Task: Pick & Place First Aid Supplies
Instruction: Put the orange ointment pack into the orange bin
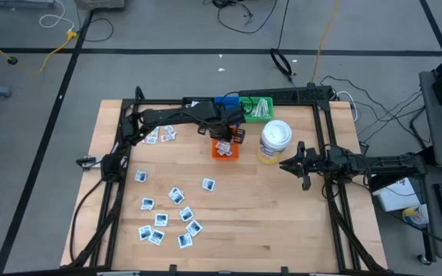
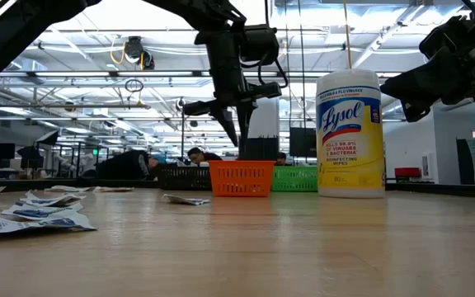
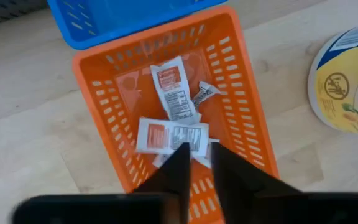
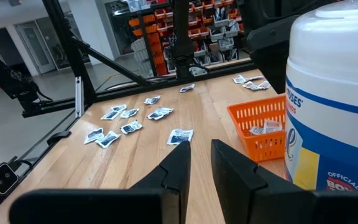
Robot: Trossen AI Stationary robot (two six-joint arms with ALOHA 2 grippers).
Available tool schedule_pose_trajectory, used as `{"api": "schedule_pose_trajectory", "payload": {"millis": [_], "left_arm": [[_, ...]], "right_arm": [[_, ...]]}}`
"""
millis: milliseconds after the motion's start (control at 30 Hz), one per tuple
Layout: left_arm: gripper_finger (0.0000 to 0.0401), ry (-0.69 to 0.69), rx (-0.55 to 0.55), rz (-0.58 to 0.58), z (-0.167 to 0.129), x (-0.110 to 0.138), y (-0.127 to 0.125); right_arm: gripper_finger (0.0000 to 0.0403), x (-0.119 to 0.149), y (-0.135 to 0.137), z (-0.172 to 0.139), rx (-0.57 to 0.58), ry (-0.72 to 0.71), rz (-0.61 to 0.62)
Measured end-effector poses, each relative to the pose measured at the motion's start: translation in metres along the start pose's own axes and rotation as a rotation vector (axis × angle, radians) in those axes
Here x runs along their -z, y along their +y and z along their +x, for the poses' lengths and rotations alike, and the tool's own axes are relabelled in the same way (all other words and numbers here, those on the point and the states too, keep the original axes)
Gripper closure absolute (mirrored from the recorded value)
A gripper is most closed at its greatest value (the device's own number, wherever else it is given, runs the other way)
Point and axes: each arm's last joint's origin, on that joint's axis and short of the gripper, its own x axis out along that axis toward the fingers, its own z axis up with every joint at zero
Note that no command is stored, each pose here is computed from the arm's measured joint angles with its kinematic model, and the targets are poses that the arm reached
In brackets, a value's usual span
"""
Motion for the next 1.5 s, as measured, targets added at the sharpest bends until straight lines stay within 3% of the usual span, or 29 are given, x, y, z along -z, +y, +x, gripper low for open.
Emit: {"api": "schedule_pose_trajectory", "payload": {"millis": [200,367,633,900,1100,1267,1400,1500], "left_arm": [[0.0238,0.025,0.027,0.067,0.0,-0.003,0.002],[0.0193,0.082,0.096,0.153,-0.005,-0.011,0.008],[0.0185,0.213,0.268,0.378,-0.006,-0.022,0.017],[0.0205,0.201,0.346,0.616,-0.026,-0.027,0.028],[0.021,0.295,0.297,0.726,-0.034,-0.022,0.044],[0.0208,0.365,0.162,0.835,-0.037,-0.019,0.059],[0.0197,0.381,0.005,0.836,-0.038,-0.025,0.074],[0.0188,0.419,-0.054,0.816,-0.035,-0.028,0.086]], "right_arm": [[0.0344,0.0,0.0,0.0,0.0,0.0,0.0],[0.0344,0.0,0.0,0.0,0.0,0.0,0.0],[0.0344,0.0,0.0,0.0,0.0,0.0,0.0],[0.0344,0.0,0.0,0.0,0.0,0.0,0.0],[0.0344,0.0,0.0,0.0,0.0,0.0,0.0],[0.0344,0.0,0.0,0.0,0.0,0.0,0.0],[0.0344,0.0,0.0,0.0,0.0,0.0,0.0],[0.0344,0.0,0.0,0.0,0.0,0.0,0.0]]}}
